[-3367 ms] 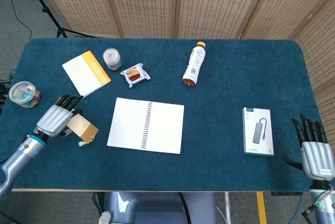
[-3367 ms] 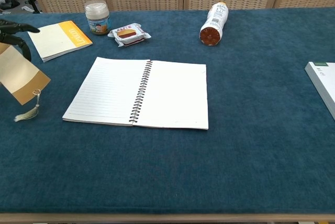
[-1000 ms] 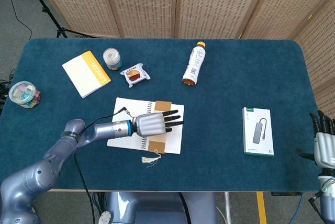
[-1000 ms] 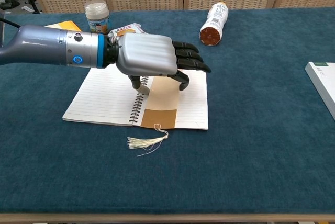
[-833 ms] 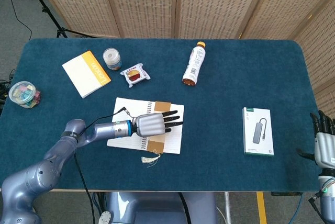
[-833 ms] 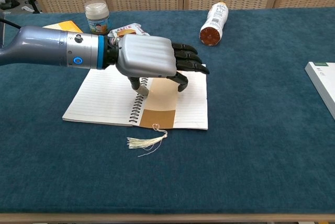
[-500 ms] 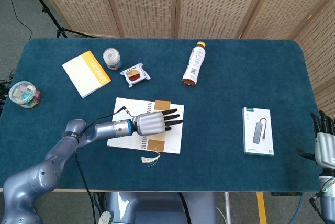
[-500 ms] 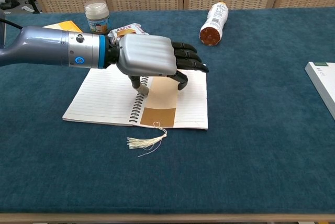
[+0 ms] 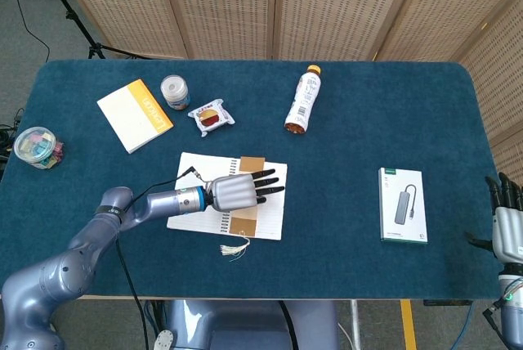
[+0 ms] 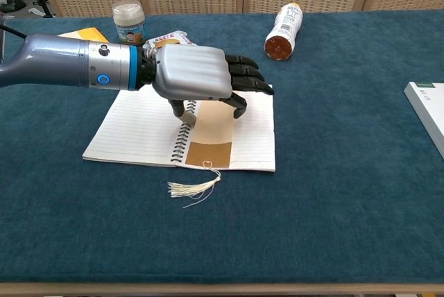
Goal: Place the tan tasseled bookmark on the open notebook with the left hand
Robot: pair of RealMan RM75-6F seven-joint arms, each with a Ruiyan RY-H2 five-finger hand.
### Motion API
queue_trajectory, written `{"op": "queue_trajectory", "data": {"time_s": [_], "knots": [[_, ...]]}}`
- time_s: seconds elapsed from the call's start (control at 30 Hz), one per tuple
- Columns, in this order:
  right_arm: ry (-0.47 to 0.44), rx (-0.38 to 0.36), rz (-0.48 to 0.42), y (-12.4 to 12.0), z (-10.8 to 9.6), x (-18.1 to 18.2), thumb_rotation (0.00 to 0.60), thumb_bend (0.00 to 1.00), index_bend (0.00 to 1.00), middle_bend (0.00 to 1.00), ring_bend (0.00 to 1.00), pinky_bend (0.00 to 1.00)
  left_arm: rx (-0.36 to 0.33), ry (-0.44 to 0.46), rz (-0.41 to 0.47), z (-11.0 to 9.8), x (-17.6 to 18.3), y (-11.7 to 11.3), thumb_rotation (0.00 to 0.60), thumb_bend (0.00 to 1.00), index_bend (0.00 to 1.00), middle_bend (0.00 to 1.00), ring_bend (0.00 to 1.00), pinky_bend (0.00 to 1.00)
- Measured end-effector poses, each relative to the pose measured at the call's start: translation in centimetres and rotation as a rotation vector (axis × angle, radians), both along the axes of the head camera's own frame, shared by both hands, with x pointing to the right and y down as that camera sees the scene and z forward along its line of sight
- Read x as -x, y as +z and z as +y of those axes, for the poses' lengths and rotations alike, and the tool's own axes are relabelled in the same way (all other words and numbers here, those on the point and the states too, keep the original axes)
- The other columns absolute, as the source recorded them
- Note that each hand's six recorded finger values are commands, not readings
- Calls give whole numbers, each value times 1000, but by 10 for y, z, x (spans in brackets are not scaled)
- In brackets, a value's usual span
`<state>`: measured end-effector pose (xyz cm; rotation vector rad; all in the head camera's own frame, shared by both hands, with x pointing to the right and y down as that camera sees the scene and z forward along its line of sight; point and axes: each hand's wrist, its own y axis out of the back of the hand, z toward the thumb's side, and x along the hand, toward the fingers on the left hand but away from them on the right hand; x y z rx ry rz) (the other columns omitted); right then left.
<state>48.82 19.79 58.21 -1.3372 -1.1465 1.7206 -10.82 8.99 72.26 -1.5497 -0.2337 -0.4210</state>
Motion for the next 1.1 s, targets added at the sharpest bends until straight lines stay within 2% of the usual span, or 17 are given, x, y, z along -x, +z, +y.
{"op": "queue_trajectory", "data": {"time_s": [0.13, 0.67, 0.9, 1.1], "knots": [[-2, 3, 0, 0, 0, 1, 600, 28, 0, 0, 0, 0, -3, 3, -2, 0, 0, -1, 600, 293, 303, 0, 0, 0], [-8, 9, 0, 1, 1, 3, 600, 28, 0, 0, 0, 0, -4, 9, -8, 1, 2, -4, 600, 281, 294, 0, 0, 0], [-14, 15, -1, 3, 2, 5, 600, 28, 0, 0, 0, 0, -4, 7, 10, -6, 12, -16, 600, 230, 241, 0, 0, 0], [-22, 19, -2, 3, 3, 8, 600, 28, 0, 0, 0, 0, -4, 6, 0, -3, 14, -15, 600, 220, 197, 0, 0, 0]]}}
